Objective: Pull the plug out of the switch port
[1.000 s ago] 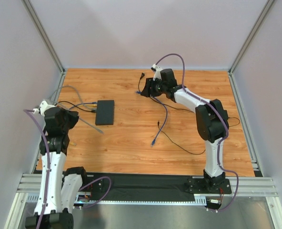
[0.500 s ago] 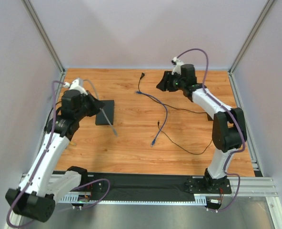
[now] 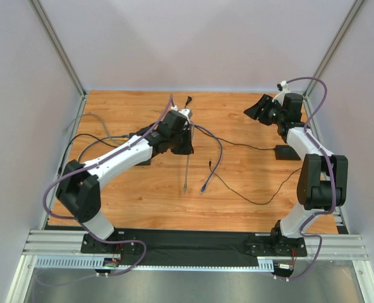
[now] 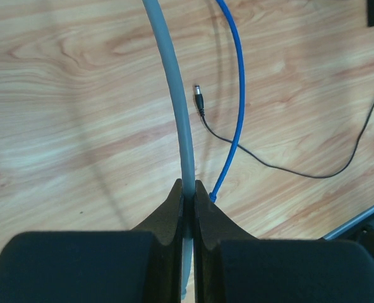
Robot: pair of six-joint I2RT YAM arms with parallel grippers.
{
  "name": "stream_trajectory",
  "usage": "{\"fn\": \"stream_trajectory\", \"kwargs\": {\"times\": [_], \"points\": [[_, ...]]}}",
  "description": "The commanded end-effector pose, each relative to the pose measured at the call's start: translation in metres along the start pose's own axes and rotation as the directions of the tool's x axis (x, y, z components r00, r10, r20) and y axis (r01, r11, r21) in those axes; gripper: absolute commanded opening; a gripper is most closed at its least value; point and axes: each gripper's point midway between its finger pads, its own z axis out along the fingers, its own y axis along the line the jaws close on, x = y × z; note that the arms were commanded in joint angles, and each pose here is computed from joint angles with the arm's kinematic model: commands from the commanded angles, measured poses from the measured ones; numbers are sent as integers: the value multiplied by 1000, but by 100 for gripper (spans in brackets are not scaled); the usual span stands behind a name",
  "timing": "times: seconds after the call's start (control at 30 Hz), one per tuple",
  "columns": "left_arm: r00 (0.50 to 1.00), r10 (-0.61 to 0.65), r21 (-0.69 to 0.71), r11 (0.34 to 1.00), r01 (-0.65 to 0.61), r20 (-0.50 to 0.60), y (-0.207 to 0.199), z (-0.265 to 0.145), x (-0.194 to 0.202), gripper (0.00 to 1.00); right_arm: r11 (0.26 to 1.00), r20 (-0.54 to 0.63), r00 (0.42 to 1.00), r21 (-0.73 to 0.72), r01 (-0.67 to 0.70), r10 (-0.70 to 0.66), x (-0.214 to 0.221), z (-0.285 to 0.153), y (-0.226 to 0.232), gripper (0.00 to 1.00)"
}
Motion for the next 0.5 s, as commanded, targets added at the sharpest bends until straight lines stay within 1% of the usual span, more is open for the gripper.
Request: {"fn": "stream_trajectory", "kwargs": {"times": [0.0,0.1,0.13,0.23,0.27,0.37,0.47], "points": [[999,39,57,998,-39,-5,-22,20,-5,0,996,57,998,-83,20,-15,-17,1,21,54],[999,36,97,995,-32,-40,-35,42,1,0,996,49,999,-87,6,-2,-15,5,19,54],[997,43,93,995,-36,-68,-37,53,10,0,996,45,999,-90,2,2,-14,6,19,54],[994,42,102,994,-32,-97,-43,68,14,0,995,35,999,-100,-12,15,-13,9,18,54],[994,34,112,993,-22,-108,-46,70,17,1,995,35,999,-102,-11,14,-13,9,19,54],[993,22,131,991,-7,-117,-48,78,21,10,994,34,999,-111,-15,19,-13,10,20,54],[993,22,145,989,-5,-117,-50,79,22,22,993,26,999,-113,-25,28,-11,12,19,54]]}}
